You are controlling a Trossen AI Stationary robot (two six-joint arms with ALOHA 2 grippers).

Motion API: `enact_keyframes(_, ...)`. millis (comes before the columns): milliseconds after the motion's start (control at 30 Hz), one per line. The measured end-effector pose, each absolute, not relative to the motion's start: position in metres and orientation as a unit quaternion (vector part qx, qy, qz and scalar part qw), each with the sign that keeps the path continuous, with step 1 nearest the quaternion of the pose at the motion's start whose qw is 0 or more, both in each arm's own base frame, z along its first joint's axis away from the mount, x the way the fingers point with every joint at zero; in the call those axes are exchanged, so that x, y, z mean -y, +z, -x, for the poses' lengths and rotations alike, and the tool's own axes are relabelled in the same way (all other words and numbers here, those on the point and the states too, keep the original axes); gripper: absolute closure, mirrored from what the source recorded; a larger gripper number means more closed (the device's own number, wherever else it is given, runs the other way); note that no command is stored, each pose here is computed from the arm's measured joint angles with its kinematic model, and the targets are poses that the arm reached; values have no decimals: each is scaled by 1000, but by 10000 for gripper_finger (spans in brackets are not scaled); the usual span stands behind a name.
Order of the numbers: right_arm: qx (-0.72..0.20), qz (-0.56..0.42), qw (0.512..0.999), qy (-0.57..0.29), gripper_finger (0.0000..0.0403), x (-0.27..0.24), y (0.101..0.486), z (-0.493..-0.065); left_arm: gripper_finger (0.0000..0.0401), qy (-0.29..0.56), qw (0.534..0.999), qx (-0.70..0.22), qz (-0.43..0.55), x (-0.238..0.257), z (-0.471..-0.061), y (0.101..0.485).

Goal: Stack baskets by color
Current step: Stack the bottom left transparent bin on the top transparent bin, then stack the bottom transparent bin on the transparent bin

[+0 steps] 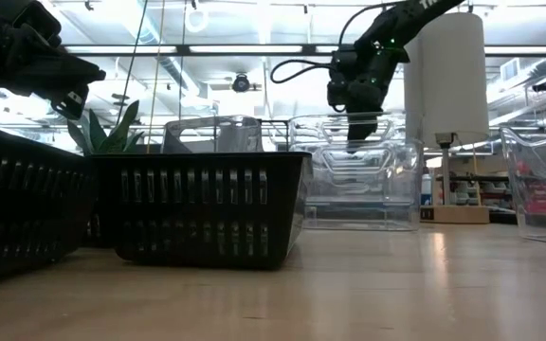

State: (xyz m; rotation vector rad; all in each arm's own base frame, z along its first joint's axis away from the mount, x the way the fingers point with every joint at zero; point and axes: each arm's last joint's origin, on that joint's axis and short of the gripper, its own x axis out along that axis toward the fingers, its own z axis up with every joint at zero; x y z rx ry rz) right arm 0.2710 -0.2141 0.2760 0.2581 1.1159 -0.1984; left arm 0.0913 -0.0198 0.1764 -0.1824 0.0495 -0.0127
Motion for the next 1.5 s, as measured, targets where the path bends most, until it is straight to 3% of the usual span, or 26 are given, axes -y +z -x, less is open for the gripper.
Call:
enact_keyframes(233, -568, -86, 806, -141, 260, 199, 298, -278, 367, -6, 996, -25, 91, 20, -91, 176)
enact_keyframes(367, -551, -72, 816, -156, 257, 187, 316, -290, 373, -6, 996, -25, 91, 20, -91, 176)
enact_keyframes(567, -568, -96, 812, -94, 258, 149, 314, -304, 374, -6, 996, -25, 91, 20, -91, 176)
enact_keyframes(733, -644, -104, 756, -60, 258, 108, 308, -303, 368, -6, 996, -25, 91, 20, -91, 176)
enact_keyframes(933, -699, -106, 702, -80, 258, 66, 300, -301, 373, -7, 996, -24, 91, 20, -91, 176)
enact_keyframes(1133, -724, -118, 674, -85, 267, 21, 288, -277, 377, -6, 995, -25, 91, 20, -91, 176)
enact_keyframes(1367, -688, -147, 703, -105, 291, -18, 278, -234, 368, -6, 996, -25, 91, 20, -91, 176)
enact_keyframes(1500, -686, -171, 695, -132, 292, -29, 268, -212, 369, -6, 996, -25, 91, 20, -91, 176)
